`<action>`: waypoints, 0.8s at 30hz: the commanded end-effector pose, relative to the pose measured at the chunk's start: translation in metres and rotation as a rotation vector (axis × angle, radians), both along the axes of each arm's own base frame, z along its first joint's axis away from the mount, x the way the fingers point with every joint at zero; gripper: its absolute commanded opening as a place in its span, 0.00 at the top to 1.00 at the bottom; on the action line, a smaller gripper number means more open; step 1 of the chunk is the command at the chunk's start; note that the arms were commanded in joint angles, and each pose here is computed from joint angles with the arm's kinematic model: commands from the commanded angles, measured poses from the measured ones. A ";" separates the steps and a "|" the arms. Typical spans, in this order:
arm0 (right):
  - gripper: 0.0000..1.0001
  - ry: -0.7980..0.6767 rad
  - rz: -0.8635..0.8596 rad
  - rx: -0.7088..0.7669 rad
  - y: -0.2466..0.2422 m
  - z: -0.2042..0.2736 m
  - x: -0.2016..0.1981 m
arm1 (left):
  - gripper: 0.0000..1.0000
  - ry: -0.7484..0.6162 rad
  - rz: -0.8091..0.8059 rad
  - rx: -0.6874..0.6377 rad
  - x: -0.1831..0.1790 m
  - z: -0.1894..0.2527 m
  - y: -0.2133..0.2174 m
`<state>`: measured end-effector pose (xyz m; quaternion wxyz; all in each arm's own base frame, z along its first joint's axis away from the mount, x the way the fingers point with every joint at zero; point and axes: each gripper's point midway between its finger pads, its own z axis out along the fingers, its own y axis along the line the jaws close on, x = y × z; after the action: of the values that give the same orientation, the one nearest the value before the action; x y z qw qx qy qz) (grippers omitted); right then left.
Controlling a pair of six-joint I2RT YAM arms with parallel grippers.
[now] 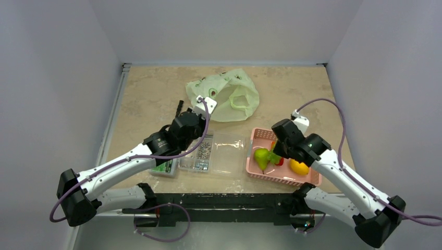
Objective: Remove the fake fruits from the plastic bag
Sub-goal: Place the fake fruit in the bin, then move the plastic bag to the center of the board.
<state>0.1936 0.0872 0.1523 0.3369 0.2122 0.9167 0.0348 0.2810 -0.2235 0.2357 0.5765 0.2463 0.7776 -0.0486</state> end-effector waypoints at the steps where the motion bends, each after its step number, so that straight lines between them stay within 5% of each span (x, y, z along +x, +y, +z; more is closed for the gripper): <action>1: 1.00 0.121 0.121 0.039 0.021 -0.021 -0.014 | 1.00 -0.040 0.004 -0.052 0.002 0.025 -0.003; 11: 0.92 0.121 0.109 0.143 0.022 -0.059 -0.035 | 1.00 -0.032 0.004 -0.039 0.004 0.020 -0.006; 19: 0.53 0.105 0.147 0.166 0.033 -0.059 -0.027 | 1.00 0.002 0.019 0.007 0.009 0.000 -0.009; 24: 0.39 -0.003 0.217 0.199 0.045 -0.022 -0.011 | 1.00 0.073 0.051 0.026 0.019 -0.021 -0.014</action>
<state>0.1596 0.1144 0.0868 0.2538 0.1686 0.9462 0.1084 0.2877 -0.2299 0.2063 0.5440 0.2611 0.7970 -0.0244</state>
